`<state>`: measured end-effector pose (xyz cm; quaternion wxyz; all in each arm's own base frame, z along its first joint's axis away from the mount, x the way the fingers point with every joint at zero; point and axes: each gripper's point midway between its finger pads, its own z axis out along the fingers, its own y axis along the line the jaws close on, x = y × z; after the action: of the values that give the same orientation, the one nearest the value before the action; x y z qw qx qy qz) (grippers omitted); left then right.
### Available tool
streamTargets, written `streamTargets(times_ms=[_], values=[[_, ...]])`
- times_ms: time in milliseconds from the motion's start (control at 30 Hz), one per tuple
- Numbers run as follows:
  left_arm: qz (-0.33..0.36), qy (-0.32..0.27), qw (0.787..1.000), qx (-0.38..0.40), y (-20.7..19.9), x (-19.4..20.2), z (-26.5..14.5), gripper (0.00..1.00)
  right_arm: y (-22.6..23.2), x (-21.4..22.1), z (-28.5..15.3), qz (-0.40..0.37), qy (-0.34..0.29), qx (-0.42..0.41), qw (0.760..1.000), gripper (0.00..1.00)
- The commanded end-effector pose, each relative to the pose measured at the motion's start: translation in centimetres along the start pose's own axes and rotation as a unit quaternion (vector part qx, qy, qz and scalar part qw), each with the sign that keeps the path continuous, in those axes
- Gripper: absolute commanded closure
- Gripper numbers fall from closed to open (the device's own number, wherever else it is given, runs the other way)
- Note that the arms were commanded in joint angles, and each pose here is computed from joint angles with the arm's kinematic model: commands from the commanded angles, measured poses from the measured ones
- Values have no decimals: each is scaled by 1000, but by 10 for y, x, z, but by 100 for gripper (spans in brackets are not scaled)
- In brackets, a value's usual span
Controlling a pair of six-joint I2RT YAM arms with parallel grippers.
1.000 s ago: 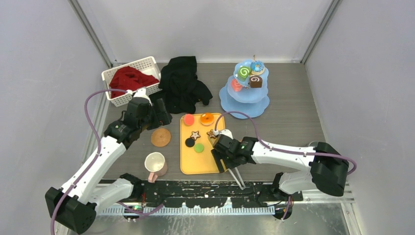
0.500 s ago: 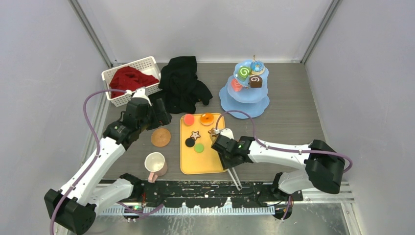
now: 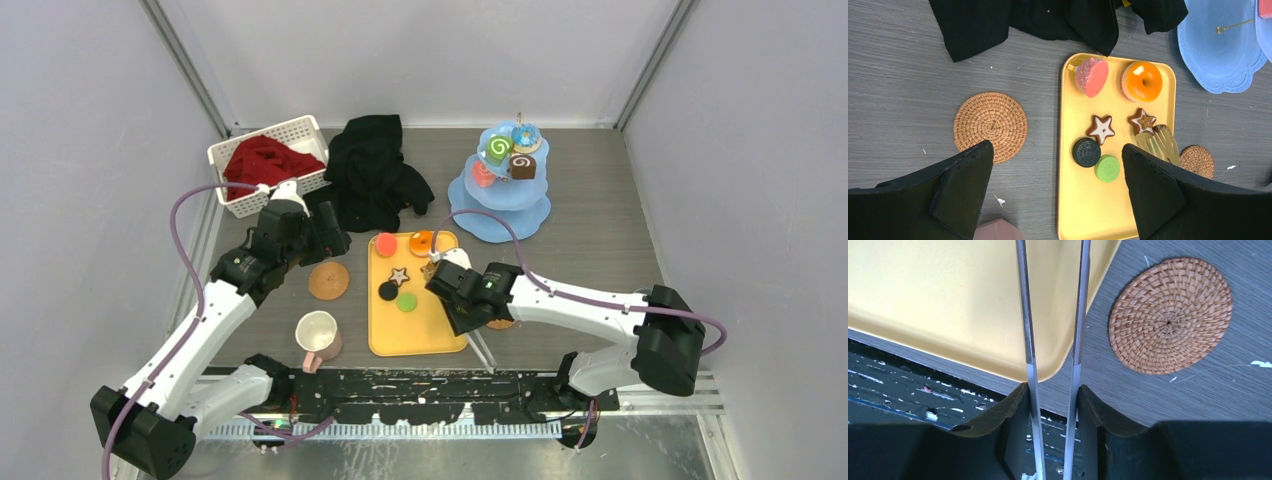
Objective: Serve the afternoon tea
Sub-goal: Pick up the desert from the tray.
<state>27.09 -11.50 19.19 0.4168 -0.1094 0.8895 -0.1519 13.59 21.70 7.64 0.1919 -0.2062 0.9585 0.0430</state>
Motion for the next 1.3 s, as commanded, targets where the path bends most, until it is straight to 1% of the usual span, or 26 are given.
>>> streamTargets(times_ms=[0,100,267,333,633,833,1000,1267], values=[[-8,-23,1000,7,-3,-10,-3,1,-4,-26,-30,-12,-34,3,999,78],[-8,-22,1000,6,-3,-10,-2,1,-4,-33,-42,-20,-40,-4,999,81],[-8,-22,1000,10,-4,-10,-2,1,-6,-42,-56,-17,-45,-18,999,89],[-8,-23,1000,9,-4,-10,-2,1,-8,-44,-58,-15,-46,-18,999,90],[-7,-24,1000,9,-4,-11,-3,1,-26,-59,-68,0,-71,-1,997,91],[-8,-24,1000,12,-5,-12,-3,1,-53,-85,-70,42,-117,19,992,92],[-8,-25,1000,13,-6,-13,-4,1,-82,-109,-61,89,-164,47,981,92],[-5,-26,1000,11,-6,-14,-4,1,-98,-127,-36,109,-181,65,975,92]])
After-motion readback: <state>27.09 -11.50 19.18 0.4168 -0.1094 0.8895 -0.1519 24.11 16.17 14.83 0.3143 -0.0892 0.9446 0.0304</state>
